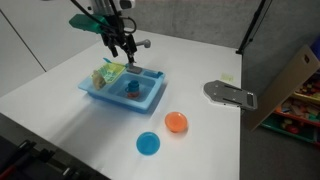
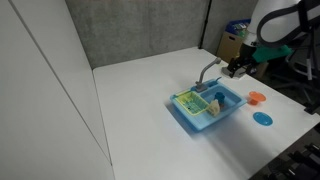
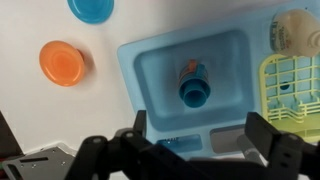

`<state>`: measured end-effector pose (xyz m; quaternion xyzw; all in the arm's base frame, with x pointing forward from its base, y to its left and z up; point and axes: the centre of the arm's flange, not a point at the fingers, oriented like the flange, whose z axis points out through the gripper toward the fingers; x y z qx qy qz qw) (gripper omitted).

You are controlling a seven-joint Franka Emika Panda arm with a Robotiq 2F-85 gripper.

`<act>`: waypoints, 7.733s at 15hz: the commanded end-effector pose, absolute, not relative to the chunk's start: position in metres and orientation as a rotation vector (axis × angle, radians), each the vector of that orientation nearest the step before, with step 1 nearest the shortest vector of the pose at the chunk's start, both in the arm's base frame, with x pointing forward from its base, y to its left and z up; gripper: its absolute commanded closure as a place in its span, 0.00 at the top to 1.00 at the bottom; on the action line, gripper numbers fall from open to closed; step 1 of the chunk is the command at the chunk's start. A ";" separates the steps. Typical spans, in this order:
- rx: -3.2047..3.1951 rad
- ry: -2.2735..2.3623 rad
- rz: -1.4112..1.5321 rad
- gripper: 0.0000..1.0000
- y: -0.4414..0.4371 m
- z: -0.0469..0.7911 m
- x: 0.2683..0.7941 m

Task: Put the blue cup on the orange plate

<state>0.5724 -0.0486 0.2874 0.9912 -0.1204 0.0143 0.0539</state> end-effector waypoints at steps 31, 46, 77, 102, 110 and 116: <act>3.033 -0.423 -0.254 1.00 -0.055 0.125 0.650; 3.041 -0.404 -0.201 0.34 -0.053 0.136 0.655; 2.933 -0.695 -0.070 0.16 -0.200 0.285 0.570; 2.847 -0.952 -0.025 0.16 -0.299 0.193 0.533; 2.842 -0.948 -0.051 0.16 -0.301 0.166 0.535; 2.843 -0.932 -0.064 0.16 -0.296 0.156 0.545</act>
